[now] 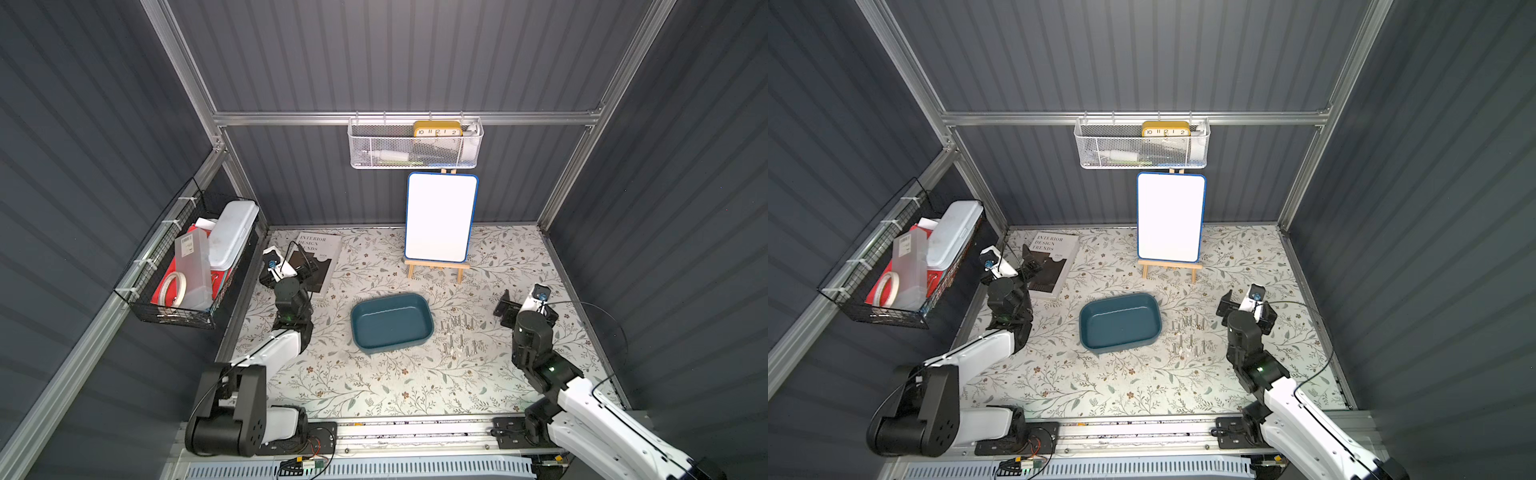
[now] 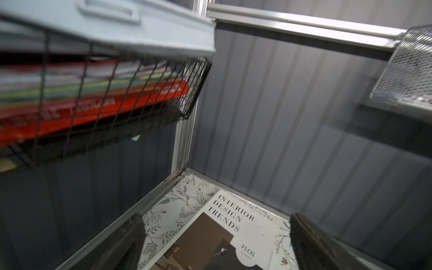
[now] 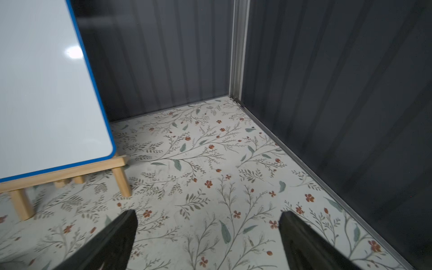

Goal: Take out the screws from the storage box
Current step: Reset both arms

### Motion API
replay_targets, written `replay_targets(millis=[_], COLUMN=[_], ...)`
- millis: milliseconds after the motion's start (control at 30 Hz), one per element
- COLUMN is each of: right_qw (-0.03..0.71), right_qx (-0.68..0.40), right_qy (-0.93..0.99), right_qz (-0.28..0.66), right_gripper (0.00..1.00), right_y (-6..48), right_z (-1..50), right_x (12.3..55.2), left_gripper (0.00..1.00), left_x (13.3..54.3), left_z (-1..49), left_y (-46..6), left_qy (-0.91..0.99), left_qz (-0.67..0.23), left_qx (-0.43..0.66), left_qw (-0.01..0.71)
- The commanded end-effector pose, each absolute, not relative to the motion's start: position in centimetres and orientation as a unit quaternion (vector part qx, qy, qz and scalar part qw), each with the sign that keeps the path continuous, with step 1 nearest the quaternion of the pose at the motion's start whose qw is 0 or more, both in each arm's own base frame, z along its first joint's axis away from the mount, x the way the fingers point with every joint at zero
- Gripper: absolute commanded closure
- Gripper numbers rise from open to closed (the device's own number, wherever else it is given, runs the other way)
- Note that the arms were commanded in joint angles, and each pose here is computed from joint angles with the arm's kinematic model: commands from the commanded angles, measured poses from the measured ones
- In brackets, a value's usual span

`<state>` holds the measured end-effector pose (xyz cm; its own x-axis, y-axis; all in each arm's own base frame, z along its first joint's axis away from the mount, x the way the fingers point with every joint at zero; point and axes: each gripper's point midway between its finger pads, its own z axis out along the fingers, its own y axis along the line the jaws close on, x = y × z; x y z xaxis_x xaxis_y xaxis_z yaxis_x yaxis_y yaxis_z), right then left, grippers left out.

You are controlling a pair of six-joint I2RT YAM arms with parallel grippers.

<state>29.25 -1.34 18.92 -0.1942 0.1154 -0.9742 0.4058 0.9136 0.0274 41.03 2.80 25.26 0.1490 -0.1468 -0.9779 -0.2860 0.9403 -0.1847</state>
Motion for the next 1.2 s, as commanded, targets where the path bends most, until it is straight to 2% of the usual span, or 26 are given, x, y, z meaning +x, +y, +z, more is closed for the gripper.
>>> replay_targets(millis=[0, 200, 333, 400, 467, 600, 733, 833, 967, 1167], right_qw=[0.611, 0.57, 0.58, 0.576, 0.575, 0.582, 0.588, 0.605, 0.554, 0.586], right_qx=[0.185, 0.171, 0.194, 0.189, 0.173, 0.133, 0.118, 0.103, 0.082, 0.082], right_qy=[0.76, 0.794, 0.786, 0.79, 0.796, 0.8, 0.8, 0.789, 0.828, 0.806], right_qz=[-0.123, -0.122, -0.091, -0.084, -0.066, -0.057, -0.037, -0.034, -0.015, -0.017], right_gripper=[0.01, 0.01, 0.01, 0.01, 0.01, 0.01, 0.01, 0.01, 0.01, 0.01], right_y=[-3.0, -4.8, -5.5, -5.5, -4.8, -3.9, -3.4, -3.1, -2.1, -2.2], right_z=[18.2, 14.5, 13.0, 12.5, 12.4, 12.1, 10.3, 10.0, 9.2, 9.6], right_x=[30.8, 33.0, 34.1, 35.1, 36.0, 37.8, 38.5, 39.3, 39.6, 39.8], left_gripper=[0.01, 0.01, 0.01, 0.01, 0.01, 0.01, 0.01, 0.01, 0.0, 0.01], left_x=[41.2, 42.1, 42.9, 43.9, 43.0, 41.6, 42.1, 42.1, 42.2, 42.6], left_z=[25.6, 25.0, 25.3, 24.7, 24.4, 23.8, 23.4, 23.4, 23.4, 23.3], left_y=[3.0, 6.0, 7.2, 6.8, 5.3, 4.4, 3.4, 3.3, 3.4, 3.7], left_qy=[0.622, 0.614, 0.61, 0.623, 0.607, 0.584, 0.596, 0.594, 0.597, 0.602], left_qz=[0.026, 0.034, 0.012, -0.014, -0.03, -0.031, -0.039, -0.04, -0.039, -0.027], left_qx=[-0.147, -0.141, -0.109, -0.079, -0.035, -0.012, 0.022, 0.024, 0.022, 0.01], left_qw=[0.769, 0.776, 0.785, 0.778, 0.793, 0.811, 0.802, 0.803, 0.801, 0.798])
